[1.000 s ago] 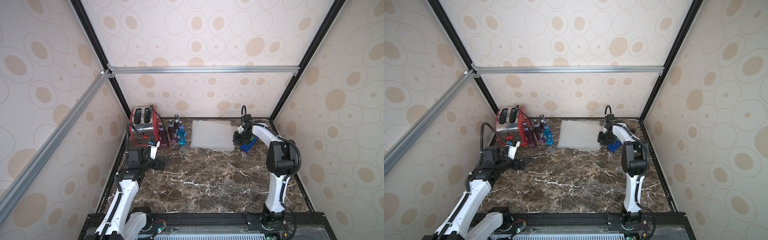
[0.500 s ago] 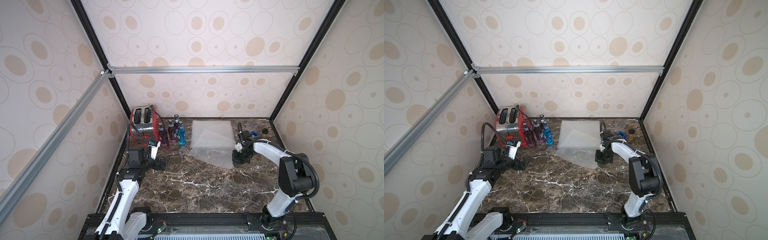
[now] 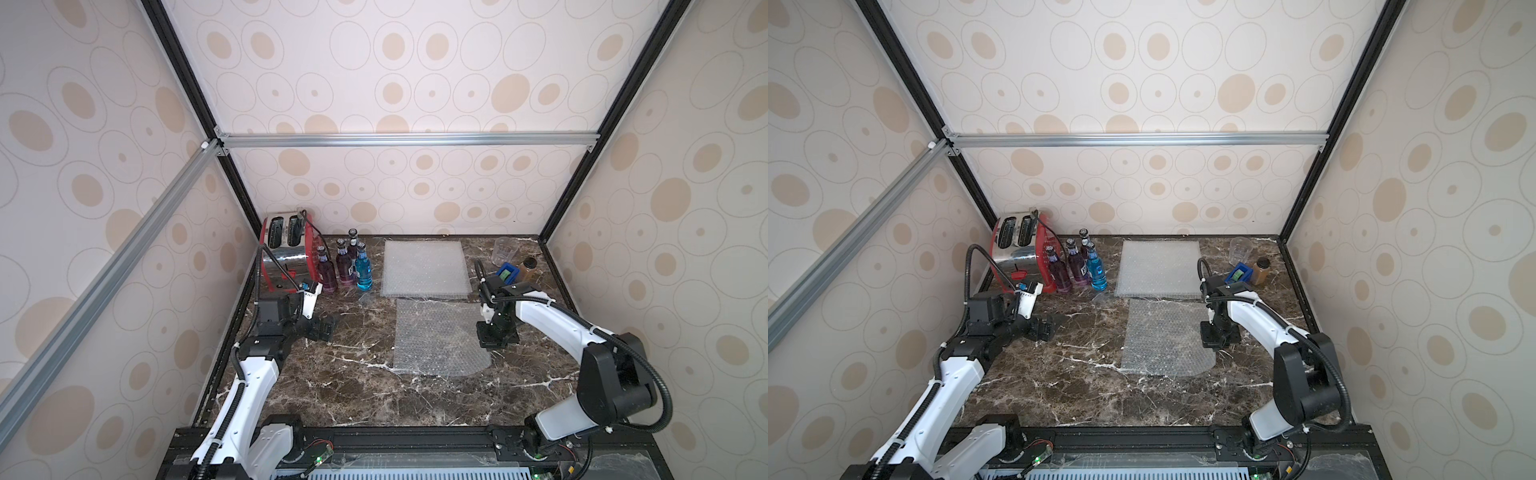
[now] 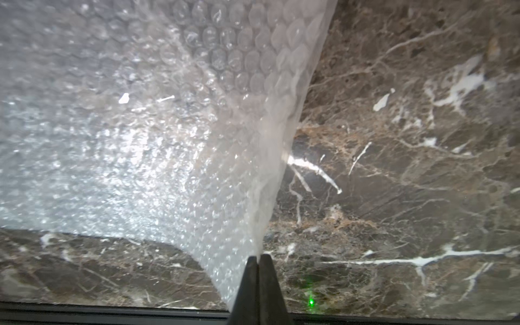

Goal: Wrap wine bottles in bubble wrap
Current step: Move the bubble wrap to the center of the board.

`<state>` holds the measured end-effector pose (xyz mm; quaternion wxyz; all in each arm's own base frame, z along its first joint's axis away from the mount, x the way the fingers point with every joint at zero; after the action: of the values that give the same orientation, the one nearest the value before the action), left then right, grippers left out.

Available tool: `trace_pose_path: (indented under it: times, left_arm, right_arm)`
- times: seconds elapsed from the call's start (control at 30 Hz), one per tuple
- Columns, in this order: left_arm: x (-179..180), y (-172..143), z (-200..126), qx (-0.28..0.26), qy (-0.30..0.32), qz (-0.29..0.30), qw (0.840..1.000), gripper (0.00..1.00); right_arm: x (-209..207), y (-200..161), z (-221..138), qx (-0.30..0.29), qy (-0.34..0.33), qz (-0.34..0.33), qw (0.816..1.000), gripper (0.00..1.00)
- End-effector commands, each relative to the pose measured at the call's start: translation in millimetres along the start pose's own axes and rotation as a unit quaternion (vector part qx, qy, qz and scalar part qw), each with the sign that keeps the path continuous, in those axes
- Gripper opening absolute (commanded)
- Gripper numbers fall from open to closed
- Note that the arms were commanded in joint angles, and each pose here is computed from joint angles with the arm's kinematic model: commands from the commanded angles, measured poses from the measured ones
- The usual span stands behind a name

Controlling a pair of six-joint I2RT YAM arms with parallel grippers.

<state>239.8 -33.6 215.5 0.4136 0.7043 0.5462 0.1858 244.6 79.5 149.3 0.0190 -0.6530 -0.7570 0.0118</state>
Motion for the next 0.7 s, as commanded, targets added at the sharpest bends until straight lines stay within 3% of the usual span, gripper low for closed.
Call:
trace_pose_path:
  times: [0.0,0.27,0.4,0.57,0.67]
  left_arm:
    - [-3,3,-1,-0.009,-0.006,0.019,1.000,0.99]
    - [-2,2,-2,-0.010,0.003,0.027,1.000,0.99]
    - [-5,6,-4,-0.006,-0.004,0.024,1.000,0.99]
    - [-6,4,1,-0.005,-0.006,0.028,1.000,1.00]
    - [-7,5,1,-0.001,-0.010,0.022,1.000,0.99]
  right_arm:
    - [3,10,-1,0.005,-0.009,-0.029,1.000,0.00]
    - [37,24,5,-0.020,0.039,-0.033,0.998,0.00]
    - [37,22,6,-0.026,0.034,0.002,0.999,0.00]
    - [44,16,11,-0.056,0.081,0.019,0.995,0.00]
    - [39,13,12,-0.041,0.055,0.004,0.998,0.00]
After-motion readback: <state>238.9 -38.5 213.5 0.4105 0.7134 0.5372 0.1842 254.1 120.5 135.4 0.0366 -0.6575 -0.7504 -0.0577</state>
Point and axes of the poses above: each gripper's point midway between its finger pads, its own z axis out along the fingers, its own x axis along the line the jaws close on, y = z × x, the point moved 8 cm from there along -z, back along the fingers, and after that the axes turned 7 degrees about -z, right-handed, at the moved point
